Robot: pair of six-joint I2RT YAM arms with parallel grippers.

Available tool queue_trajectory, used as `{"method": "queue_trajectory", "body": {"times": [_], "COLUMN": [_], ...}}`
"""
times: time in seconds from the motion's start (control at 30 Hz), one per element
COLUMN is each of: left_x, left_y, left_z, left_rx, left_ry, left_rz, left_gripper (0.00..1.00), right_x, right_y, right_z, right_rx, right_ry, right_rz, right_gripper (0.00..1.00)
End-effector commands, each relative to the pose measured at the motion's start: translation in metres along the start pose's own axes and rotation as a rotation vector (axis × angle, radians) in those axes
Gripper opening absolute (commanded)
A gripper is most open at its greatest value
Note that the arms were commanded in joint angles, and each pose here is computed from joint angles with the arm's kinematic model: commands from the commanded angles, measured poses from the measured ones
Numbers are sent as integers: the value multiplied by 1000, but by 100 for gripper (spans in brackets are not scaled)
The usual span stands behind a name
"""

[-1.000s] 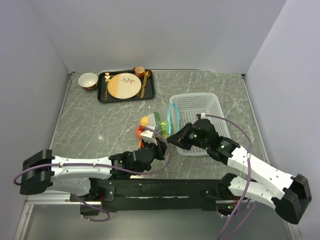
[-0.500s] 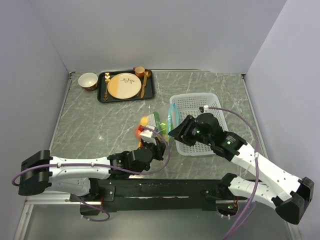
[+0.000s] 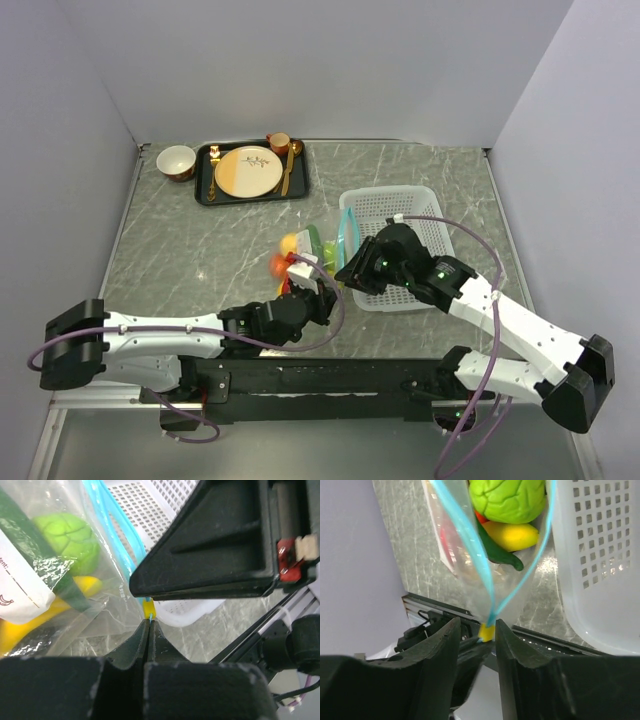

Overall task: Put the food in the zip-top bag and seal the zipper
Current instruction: Zip the zipper food storage bag at the center of the board.

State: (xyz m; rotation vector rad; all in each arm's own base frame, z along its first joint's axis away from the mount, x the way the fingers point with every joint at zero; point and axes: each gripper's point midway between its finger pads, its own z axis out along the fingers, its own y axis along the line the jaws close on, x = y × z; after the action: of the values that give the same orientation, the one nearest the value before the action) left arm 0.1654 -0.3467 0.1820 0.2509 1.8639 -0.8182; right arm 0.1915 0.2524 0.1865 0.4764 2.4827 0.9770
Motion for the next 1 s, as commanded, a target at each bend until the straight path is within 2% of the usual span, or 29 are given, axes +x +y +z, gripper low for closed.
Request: {"method": "queue_trajectory", "body": {"times": [0.0, 0.27, 0.4, 0.5, 0.97], "left_x": [-3, -5, -7, -8, -9], "left_y": [-15, -18, -20, -21, -27], "left_z": [4, 7, 8, 9, 10], "left_rx": [60, 57, 61, 61, 80], "left_ry": [5, 4, 3, 5, 7], "left_rz": [28, 49, 55, 62, 76], "left_gripper": [1, 1, 1, 1, 1], "right_x": [-6, 2, -12, -15, -1], "right_y": [16, 5, -2, -6, -8], "right_z": [-6, -5, -14, -21, -7], "right_rx": [-18, 63, 121, 147, 145], "right_ry": [-21, -8, -102, -124, -76], "right_rz": [-29, -66, -82, -87, -75], "right_gripper": [38, 37, 37, 37, 37]}}
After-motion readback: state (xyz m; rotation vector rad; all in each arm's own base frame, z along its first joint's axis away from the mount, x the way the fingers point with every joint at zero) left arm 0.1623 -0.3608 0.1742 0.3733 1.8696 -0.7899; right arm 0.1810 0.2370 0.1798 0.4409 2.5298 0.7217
